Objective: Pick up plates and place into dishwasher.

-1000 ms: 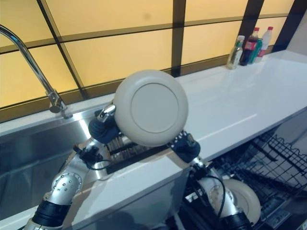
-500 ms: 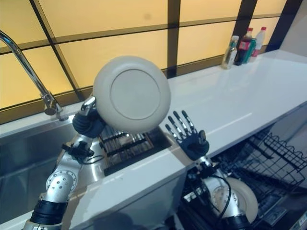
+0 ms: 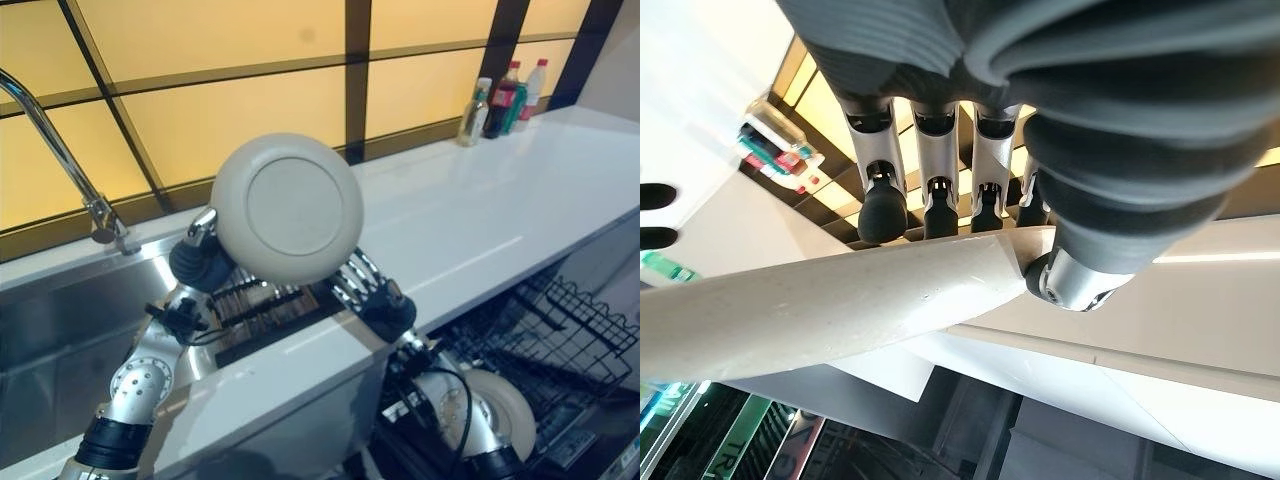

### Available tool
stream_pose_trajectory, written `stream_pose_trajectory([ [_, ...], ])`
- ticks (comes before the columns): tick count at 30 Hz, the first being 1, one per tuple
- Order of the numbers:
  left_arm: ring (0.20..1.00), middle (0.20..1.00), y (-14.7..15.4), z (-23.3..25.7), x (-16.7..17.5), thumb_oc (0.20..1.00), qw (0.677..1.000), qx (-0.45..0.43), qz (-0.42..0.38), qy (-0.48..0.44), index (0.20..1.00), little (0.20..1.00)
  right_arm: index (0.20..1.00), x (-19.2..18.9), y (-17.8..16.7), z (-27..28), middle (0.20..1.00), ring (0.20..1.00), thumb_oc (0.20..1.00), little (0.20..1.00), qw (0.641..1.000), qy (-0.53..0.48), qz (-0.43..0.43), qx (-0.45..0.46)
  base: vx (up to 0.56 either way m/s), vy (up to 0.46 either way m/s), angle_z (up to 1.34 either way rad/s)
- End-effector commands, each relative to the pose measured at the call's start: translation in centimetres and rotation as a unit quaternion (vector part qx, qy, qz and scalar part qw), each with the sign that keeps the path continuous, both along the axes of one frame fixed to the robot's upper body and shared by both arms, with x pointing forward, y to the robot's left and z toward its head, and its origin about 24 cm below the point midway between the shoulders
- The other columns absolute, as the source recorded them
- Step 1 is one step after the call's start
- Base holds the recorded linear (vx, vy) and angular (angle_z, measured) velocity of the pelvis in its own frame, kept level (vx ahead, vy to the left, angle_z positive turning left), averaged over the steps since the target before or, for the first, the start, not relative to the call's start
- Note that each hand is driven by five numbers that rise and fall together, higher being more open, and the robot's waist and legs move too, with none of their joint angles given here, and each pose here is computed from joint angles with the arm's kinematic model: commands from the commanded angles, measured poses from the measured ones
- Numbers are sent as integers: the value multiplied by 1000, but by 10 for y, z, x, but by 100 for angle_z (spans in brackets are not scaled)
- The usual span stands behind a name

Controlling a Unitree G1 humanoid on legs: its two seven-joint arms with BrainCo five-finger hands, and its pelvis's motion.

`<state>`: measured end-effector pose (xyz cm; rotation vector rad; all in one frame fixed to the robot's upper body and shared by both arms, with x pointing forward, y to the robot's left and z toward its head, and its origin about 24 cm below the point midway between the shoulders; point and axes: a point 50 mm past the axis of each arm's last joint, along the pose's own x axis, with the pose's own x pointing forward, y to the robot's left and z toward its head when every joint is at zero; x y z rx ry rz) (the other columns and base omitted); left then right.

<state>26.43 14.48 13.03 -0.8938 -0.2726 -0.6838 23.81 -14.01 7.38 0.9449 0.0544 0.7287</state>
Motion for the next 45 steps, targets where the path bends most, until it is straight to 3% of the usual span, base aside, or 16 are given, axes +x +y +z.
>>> stream_pose_trajectory([
  [1,200,200,-4,25,9,200,998,-23,-12,-56,200,200,1000,9,18,37,1000,1000,1000,1000,997,-67,22,27,0,0,0],
  [18,200,200,-13,-1,17,200,999,40,-2,-5,200,200,1000,10,32,68,1000,1000,1000,1000,985,-135,69,80,0,0,0],
  [19,200,200,-12,-3,18,200,999,52,6,-2,200,200,815,10,32,70,815,815,815,815,984,-143,71,80,0,0,0],
  [21,200,200,-11,-7,19,200,998,65,13,4,200,200,235,9,32,74,235,235,235,235,982,-153,72,80,0,0,0],
  [22,200,200,-10,-9,20,200,997,71,18,7,200,200,200,9,32,75,200,200,200,200,981,-159,72,79,0,0,0],
  [45,200,200,-6,-8,20,200,994,96,47,-2,200,200,200,16,9,70,200,200,200,200,988,-151,-31,16,0,0,0],
])
